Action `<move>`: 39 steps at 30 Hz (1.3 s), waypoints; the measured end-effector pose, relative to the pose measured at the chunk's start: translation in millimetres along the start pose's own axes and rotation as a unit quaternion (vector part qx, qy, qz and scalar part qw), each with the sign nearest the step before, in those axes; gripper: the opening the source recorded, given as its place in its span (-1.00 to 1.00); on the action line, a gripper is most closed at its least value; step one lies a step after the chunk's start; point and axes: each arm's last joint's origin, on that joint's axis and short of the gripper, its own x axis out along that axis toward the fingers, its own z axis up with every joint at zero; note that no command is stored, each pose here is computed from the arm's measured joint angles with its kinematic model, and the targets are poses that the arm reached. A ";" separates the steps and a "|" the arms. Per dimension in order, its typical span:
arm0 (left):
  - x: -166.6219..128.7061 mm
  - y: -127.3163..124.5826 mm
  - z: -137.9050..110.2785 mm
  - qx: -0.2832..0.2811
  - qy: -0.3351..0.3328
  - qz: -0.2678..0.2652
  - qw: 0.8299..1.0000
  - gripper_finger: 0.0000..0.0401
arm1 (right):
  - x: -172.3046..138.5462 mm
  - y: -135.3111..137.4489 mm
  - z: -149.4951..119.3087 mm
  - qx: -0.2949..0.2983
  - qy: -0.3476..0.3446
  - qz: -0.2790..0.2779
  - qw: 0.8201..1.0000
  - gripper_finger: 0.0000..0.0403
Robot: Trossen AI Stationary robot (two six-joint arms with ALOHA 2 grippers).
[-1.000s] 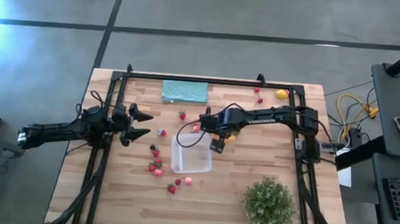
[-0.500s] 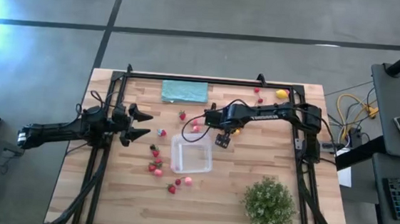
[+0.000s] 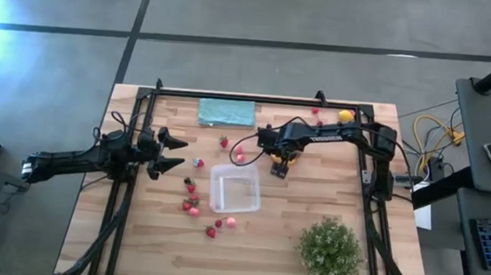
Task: Pick and placing Produce into tupperware
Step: Put the yellow banana into the transparent bin
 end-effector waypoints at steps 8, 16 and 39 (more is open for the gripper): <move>0.0 0.0 0.1 0.000 0.000 0.000 1.000 0.57 | 1.0 -1.4 2.8 -0.013 -0.013 0.001 1.000 0.62; 0.0 0.0 0.1 0.000 -0.001 0.000 1.000 0.57 | 1.8 -3.4 3.7 -0.012 -0.018 0.005 1.000 0.58; 0.1 0.0 0.0 0.000 0.000 0.000 1.000 0.57 | 5.0 -13.4 5.7 0.006 -0.027 0.016 0.999 -0.14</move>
